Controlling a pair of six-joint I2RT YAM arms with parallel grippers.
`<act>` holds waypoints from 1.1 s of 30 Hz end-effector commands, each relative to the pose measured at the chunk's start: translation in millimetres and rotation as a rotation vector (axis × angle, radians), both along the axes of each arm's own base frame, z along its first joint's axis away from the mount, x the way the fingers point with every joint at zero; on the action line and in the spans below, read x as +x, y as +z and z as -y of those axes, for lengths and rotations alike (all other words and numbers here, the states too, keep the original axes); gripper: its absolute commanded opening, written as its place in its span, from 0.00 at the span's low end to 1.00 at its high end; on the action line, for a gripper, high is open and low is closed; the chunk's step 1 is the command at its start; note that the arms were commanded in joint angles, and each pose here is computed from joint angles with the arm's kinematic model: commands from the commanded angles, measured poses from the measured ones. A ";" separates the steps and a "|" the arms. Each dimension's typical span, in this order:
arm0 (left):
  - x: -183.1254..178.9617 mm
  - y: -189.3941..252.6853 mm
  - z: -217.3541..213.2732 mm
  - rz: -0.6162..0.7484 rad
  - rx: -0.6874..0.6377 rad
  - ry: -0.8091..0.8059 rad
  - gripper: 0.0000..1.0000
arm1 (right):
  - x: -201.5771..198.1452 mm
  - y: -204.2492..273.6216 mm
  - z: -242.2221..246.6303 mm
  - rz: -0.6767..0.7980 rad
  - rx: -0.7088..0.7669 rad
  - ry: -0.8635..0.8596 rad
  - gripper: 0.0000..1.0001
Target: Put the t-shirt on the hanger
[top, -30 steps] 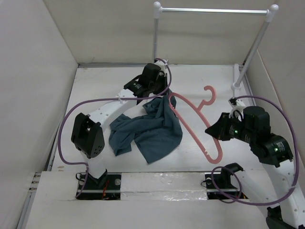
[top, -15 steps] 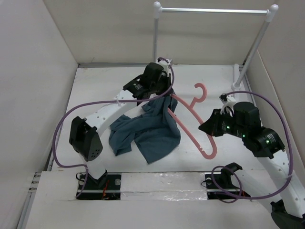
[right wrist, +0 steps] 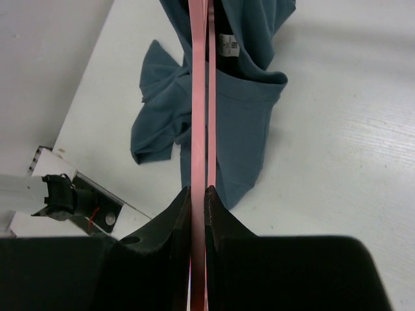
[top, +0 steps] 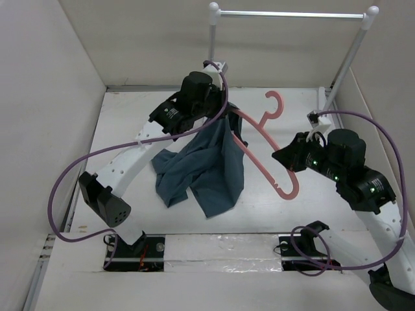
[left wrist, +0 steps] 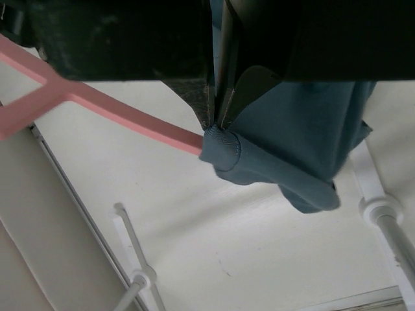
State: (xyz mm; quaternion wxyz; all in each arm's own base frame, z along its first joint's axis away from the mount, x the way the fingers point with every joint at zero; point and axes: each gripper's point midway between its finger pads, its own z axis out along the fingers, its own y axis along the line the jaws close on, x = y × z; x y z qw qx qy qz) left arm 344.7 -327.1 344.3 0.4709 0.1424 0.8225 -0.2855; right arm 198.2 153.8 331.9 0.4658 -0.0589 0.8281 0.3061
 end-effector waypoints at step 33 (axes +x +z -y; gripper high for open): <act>-81.8 199.8 -72.1 0.274 -0.294 0.018 0.00 | 39.8 142.5 -121.8 0.600 0.572 0.268 0.00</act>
